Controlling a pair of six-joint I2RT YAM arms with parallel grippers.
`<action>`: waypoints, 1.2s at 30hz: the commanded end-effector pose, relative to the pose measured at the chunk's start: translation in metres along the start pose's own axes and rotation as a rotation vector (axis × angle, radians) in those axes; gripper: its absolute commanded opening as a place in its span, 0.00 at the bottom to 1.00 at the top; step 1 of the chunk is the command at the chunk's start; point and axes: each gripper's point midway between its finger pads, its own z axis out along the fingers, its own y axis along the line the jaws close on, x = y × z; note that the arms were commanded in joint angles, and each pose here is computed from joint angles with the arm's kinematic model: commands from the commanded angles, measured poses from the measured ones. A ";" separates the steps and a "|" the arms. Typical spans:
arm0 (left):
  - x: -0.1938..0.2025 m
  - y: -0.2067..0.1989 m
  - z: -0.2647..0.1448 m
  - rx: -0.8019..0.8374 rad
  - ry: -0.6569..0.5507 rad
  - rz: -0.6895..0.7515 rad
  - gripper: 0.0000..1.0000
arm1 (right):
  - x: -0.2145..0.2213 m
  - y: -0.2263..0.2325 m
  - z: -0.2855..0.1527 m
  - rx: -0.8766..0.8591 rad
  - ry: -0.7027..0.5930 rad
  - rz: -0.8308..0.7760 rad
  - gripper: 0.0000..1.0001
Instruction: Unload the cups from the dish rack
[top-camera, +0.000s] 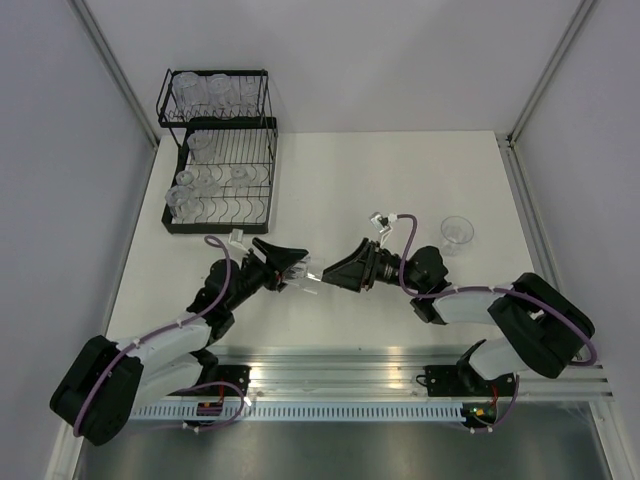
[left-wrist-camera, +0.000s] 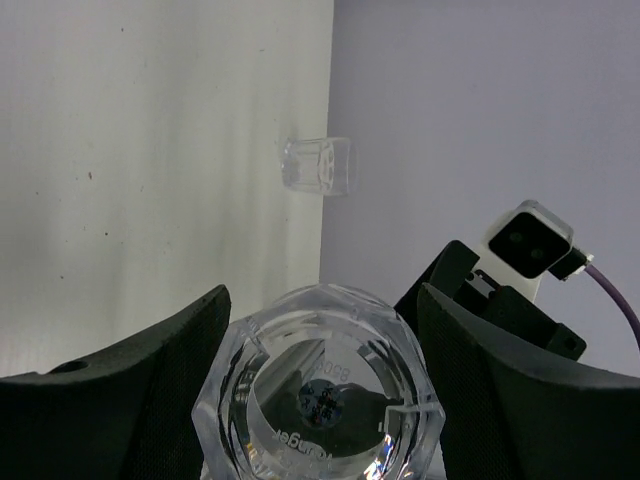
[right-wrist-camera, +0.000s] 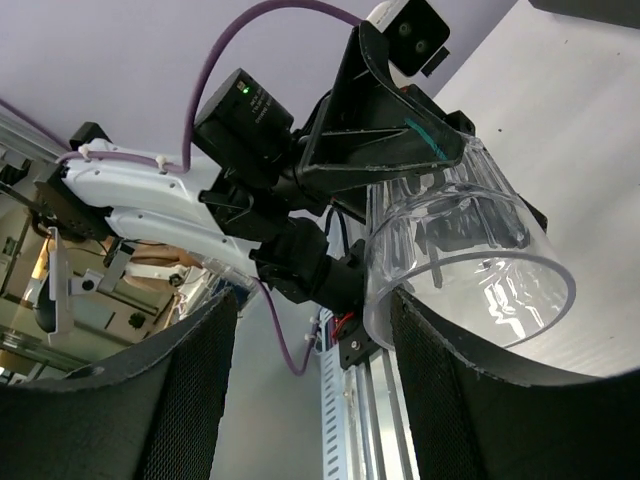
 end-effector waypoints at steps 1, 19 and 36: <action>0.003 -0.040 0.010 0.104 -0.005 -0.032 0.02 | -0.020 0.021 0.017 -0.087 -0.064 -0.143 0.68; 0.027 -0.041 0.026 0.097 0.052 -0.040 0.27 | -0.009 0.005 0.029 -0.002 -0.019 -0.161 0.01; -0.062 -0.040 -0.013 -0.248 -0.344 0.382 1.00 | -0.060 -0.079 -0.081 1.007 0.024 -0.402 0.01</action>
